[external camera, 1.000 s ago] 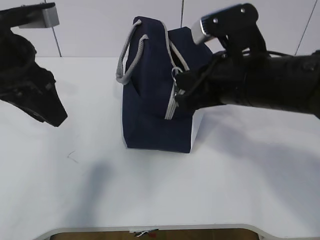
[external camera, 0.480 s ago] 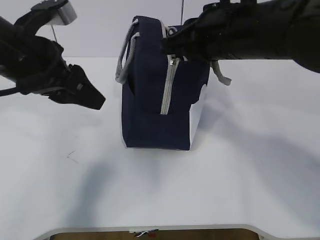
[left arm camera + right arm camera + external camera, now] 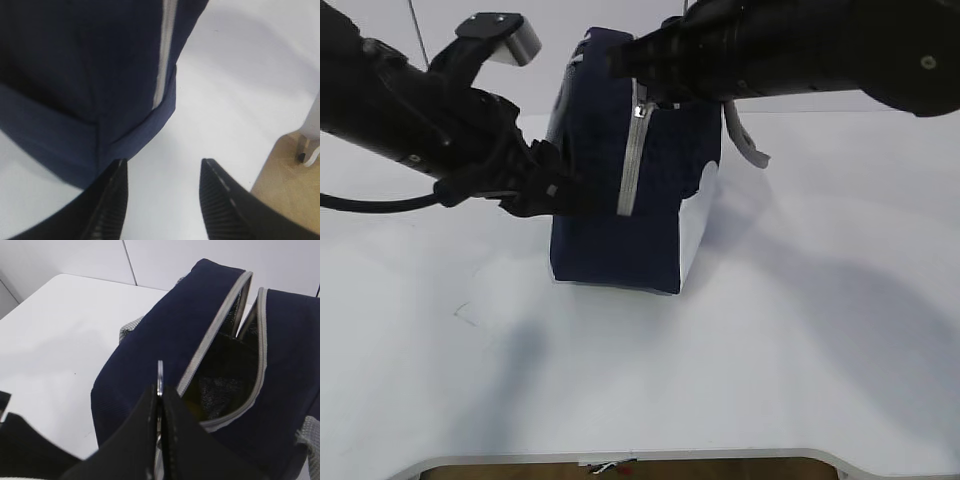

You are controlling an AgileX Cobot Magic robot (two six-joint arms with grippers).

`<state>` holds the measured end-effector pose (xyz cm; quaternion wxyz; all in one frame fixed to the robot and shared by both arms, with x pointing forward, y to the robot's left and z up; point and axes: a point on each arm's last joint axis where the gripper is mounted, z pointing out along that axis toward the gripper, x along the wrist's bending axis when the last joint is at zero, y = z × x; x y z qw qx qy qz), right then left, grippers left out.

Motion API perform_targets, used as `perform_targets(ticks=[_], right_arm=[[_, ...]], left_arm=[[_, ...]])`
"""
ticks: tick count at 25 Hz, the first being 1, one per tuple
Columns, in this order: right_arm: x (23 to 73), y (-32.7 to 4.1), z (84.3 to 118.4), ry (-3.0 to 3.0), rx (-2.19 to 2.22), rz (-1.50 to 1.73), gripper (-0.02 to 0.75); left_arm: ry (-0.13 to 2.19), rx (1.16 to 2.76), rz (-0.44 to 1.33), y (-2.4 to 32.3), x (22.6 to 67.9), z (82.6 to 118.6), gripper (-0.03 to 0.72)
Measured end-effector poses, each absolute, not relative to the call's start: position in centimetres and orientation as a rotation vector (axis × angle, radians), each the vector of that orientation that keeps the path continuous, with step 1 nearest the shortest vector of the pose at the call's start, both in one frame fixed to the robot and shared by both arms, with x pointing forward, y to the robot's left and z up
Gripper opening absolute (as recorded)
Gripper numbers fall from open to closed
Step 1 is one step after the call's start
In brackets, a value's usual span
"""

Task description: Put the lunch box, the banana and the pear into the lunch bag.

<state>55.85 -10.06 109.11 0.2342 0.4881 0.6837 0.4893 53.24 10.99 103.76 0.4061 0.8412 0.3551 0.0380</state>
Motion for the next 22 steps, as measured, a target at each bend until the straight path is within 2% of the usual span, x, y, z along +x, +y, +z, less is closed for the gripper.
perform_targets(ticks=[5,8,18,20,22], right_arm=[[55.8,-10.1,109.0,1.881,1.363,1.328,0.012],[55.8,-10.2,108.9,1.883,1.372,1.319,0.012],[56.1,-10.1,110.1,1.856,1.376,1.343,0.012],[56.1,-10.1,110.3,1.852,1.375,1.345,0.012],[56.1,-10.1,110.3,1.853,1.376,1.343,0.012]], left_arm=[[0.934,2.064,0.227,10.5,54.4,103.3,0.365],[0.951,2.035,0.281,10.6,54.8,103.5,0.336],[1.011,1.997,0.299,10.5,55.6,102.6,0.312],[1.023,2.011,0.28,10.3,55.8,101.8,0.264],[1.027,2.023,0.275,10.2,55.9,101.3,0.155]])
